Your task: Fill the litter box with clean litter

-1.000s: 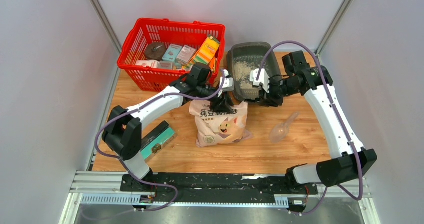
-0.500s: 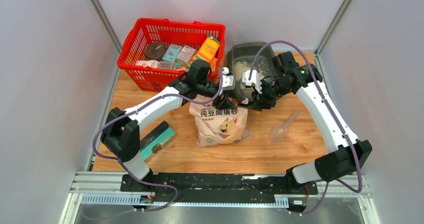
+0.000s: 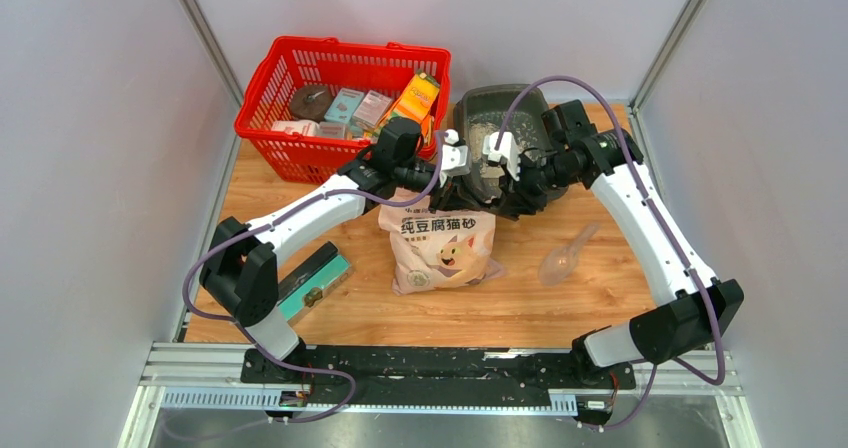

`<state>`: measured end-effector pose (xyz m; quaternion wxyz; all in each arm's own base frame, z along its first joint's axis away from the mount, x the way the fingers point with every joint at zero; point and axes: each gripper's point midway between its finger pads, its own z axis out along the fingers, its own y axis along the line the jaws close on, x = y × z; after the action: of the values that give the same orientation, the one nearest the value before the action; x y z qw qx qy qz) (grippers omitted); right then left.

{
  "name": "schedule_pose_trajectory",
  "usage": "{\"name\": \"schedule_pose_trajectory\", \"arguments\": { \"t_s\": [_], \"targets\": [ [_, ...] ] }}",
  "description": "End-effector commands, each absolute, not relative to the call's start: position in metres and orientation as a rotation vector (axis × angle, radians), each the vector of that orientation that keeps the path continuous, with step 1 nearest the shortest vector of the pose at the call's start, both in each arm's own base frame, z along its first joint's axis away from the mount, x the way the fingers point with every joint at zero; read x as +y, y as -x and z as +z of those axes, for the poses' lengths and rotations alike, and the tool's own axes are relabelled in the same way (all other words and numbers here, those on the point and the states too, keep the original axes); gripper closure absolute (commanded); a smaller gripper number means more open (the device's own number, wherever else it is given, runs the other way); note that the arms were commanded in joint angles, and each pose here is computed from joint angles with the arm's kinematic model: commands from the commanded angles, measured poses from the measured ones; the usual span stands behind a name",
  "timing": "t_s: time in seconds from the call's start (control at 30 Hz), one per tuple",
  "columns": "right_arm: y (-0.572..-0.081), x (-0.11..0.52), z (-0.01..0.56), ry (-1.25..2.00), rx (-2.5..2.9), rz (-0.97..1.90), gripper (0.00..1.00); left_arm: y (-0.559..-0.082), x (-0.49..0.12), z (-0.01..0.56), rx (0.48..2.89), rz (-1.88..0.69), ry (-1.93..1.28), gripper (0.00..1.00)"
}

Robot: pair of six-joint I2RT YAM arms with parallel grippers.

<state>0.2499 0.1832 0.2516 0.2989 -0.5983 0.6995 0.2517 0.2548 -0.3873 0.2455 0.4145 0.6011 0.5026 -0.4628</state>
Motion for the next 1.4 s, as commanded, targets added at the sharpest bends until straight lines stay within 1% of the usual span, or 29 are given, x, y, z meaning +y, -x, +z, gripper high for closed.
{"name": "schedule_pose_trajectory", "arguments": {
  "t_s": [0.0, 0.03, 0.07, 0.13, 0.17, 0.23, 0.27, 0.37, 0.43, 0.53, 0.87, 1.13, 1.37],
  "targets": [
    [-0.253, 0.194, 0.269, 1.542, 1.800, 0.694, 1.00, -0.247, -0.390, 0.271, 1.166, -1.174, -1.517, 0.84],
    [-0.253, 0.194, 0.269, 1.539, 1.801, 0.694, 1.00, -0.247, -0.391, 0.272, 1.165, -1.175, -1.518, 0.95],
    [-0.253, 0.195, 0.269, 1.534, 1.803, 0.696, 1.00, -0.247, -0.390, 0.272, 1.166, -1.179, -1.520, 1.00],
    [-0.254, 0.193, 0.270, 1.503, 1.824, 0.689, 1.00, -0.246, -0.390, 0.272, 1.166, -1.179, -1.521, 1.00],
    [-0.255, 0.193, 0.268, 1.495, 1.832, 0.685, 0.86, -0.247, -0.390, 0.273, 1.164, -1.176, -1.520, 1.00],
    [-0.256, 0.189, 0.267, 1.483, 1.846, 0.659, 0.66, -0.247, -0.391, 0.275, 1.158, -1.171, -1.520, 1.00],
    [-0.258, 0.188, 0.262, 1.476, 1.849, 0.650, 0.53, -0.247, -0.390, 0.275, 1.161, -1.174, -1.517, 1.00],
    [-0.261, 0.189, 0.266, 1.451, 1.802, 0.614, 0.44, -0.246, -0.391, 0.278, 1.158, -1.181, -1.510, 1.00],
    [-0.261, 0.189, 0.265, 1.439, 1.794, 0.607, 0.42, -0.247, -0.391, 0.278, 1.157, -1.180, -1.506, 1.00],
    [-0.262, 0.191, 0.265, 1.427, 1.797, 0.617, 0.41, -0.247, -0.391, 0.279, 1.158, -1.185, -1.506, 1.00],
    [-0.261, 0.198, 0.259, 1.423, 1.809, 0.684, 0.49, -0.247, -0.392, 0.277, 1.176, -1.196, -1.502, 1.00],
    [-0.258, 0.199, 0.255, 1.432, 1.815, 0.714, 0.53, -0.248, -0.393, 0.278, 1.180, -1.200, -1.499, 1.00],
    [-0.258, 0.199, 0.251, 1.433, 1.827, 0.720, 0.59, -0.249, -0.395, 0.281, 1.178, -1.202, -1.494, 1.00]
  ]
}}
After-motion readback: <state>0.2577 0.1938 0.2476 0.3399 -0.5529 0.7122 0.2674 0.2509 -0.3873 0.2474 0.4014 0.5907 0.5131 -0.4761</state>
